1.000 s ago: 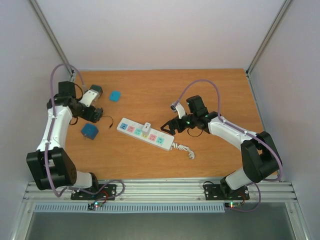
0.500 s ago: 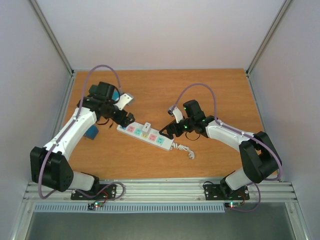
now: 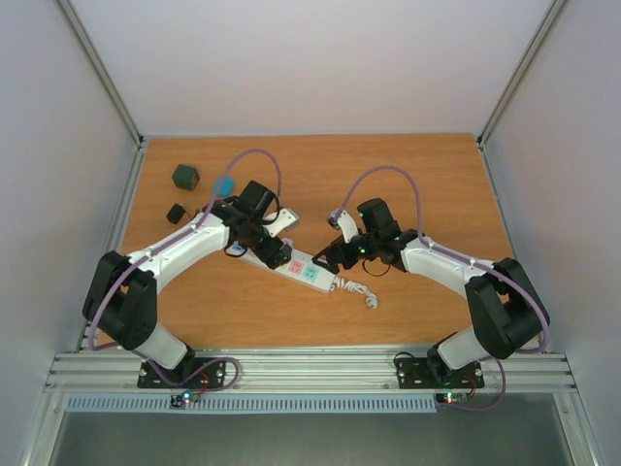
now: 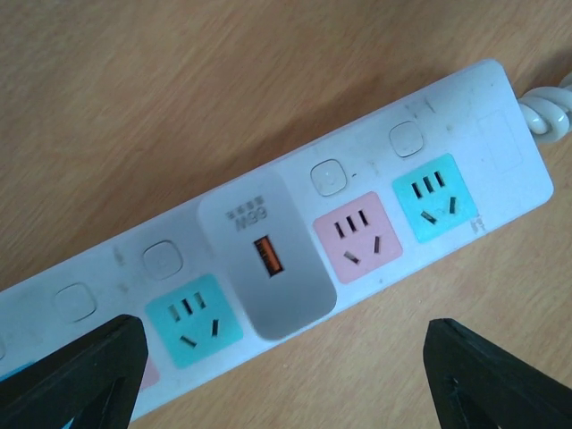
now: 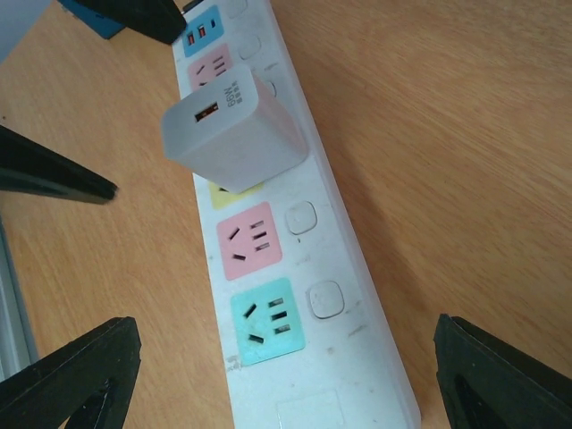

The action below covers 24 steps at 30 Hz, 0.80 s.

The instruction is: Pull the plug off the socket

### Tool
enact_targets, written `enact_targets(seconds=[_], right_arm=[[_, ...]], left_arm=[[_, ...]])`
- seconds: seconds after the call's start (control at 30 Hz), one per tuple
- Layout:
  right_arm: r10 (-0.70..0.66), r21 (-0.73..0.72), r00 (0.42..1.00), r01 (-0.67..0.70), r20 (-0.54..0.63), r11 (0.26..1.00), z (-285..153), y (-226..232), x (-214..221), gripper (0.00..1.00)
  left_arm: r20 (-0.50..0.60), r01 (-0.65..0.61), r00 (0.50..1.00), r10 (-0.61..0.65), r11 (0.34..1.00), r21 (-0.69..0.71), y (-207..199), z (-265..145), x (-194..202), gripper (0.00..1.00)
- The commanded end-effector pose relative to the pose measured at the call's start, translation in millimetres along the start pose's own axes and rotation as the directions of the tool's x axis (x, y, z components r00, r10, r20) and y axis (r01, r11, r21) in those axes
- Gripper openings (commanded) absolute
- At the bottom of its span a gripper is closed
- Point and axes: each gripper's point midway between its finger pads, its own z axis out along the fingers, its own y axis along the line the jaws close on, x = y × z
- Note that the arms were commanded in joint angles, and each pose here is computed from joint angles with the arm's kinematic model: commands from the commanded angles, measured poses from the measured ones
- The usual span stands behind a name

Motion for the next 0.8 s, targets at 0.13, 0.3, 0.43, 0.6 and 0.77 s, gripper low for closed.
enact_targets(seconds=[0.13, 0.3, 0.43, 0.6, 0.77], right_arm=[[-0.063, 0.014, 0.996, 0.062, 0.07, 0.998, -7, 5, -13, 0.91], [-0.067, 0.01, 0.993, 0.067, 0.097, 0.998, -8, 6, -12, 0.91], [-0.072, 0.008, 0.99, 0.071, 0.12, 0.997, -6, 8, -11, 0.92], [-0.104, 0.025, 0.986, 0.102, 0.134, 0.995, 4, 14, -5, 0.92], [-0.156, 0.031, 0.979, 0.153, 0.131, 0.988, 20, 27, 1, 0.92]], left_arm=[[-0.005, 0.007, 1.0, -0.007, 0.998, -0.059, 9, 31, -9, 0.79], [-0.011, 0.007, 1.0, -0.008, 0.997, -0.075, 14, 40, -12, 0.67], [-0.025, -0.007, 1.0, 0.005, 0.997, -0.078, 15, 44, -10, 0.53], [-0.013, -0.036, 0.999, 0.035, 0.994, -0.102, 19, 39, -13, 0.41], [-0.009, -0.085, 0.996, 0.084, 0.99, -0.116, 20, 34, -13, 0.34]])
